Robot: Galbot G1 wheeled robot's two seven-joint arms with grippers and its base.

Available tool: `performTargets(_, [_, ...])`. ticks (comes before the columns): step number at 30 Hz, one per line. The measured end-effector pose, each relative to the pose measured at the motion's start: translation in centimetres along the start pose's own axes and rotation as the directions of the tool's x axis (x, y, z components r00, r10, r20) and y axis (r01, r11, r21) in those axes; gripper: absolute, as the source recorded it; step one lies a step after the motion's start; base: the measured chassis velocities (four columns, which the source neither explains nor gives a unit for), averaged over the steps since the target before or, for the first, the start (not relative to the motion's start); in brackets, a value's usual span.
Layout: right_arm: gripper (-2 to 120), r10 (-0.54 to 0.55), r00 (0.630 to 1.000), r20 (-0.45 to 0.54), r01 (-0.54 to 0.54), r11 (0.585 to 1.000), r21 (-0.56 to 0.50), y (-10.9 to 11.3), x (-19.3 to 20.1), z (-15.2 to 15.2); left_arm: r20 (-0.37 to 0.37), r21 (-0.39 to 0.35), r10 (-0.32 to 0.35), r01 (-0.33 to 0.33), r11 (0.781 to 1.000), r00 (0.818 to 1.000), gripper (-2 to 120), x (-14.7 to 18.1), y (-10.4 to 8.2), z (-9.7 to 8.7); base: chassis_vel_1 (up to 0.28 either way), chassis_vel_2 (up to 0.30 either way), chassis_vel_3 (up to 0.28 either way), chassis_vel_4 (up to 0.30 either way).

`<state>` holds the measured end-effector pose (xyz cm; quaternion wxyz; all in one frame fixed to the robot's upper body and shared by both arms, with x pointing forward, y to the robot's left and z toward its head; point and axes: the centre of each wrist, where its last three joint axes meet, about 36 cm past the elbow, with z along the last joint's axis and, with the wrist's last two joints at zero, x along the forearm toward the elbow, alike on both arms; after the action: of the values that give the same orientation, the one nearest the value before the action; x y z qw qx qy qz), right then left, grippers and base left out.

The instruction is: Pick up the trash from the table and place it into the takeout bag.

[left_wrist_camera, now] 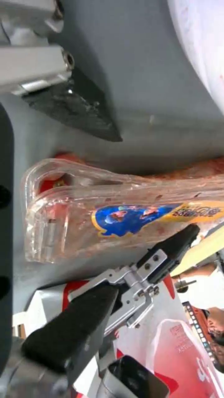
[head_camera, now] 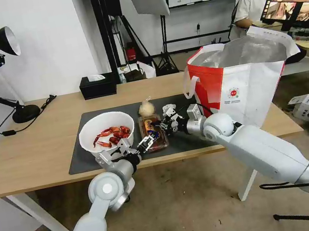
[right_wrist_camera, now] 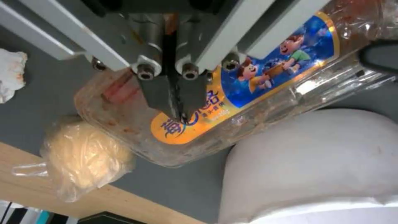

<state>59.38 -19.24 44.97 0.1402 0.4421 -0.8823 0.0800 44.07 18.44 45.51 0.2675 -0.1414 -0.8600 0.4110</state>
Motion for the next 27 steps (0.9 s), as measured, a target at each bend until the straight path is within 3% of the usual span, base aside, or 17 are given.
performTargets(13, [0,0.007,1.0,0.001,-0.007,1.0,0.0,0.04,0.06,0.03,-0.003,0.008,-0.005,0.005,1.0,1.0,48,-0.19,-0.06,0.31,0.0,0.0,0.0,0.0])
performTargets(15, [0,0.007,1.0,0.002,-0.007,1.0,0.0,0.05,0.07,0.0,-0.002,0.007,-0.007,0.007,1.0,1.0,35,-0.18,-0.05,0.3,0.0,0.0,0.0,0.0])
performTargets(19, [0,0.007,1.0,0.003,-0.007,1.0,0.001,0.09,0.07,-0.03,-0.002,0.007,-0.009,0.009,1.0,1.0,27,-0.17,-0.03,0.29,0.0,0.0,0.0,0.0])
performTargets(25, [0,0.01,1.0,0.006,-0.01,1.0,0.0,0.17,0.26,-0.04,-0.004,0.01,-0.013,0.013,1.0,1.0,1,-0.08,0.11,0.48,0.0,0.0,0.0,0.0])
performTargets(27, [0,0.012,1.0,0.009,-0.012,1.0,-0.003,0.13,0.36,-0.05,-0.003,0.012,-0.013,0.013,1.0,1.0,0,-0.05,0.14,0.53,0.0,0.0,0.0,0.0])
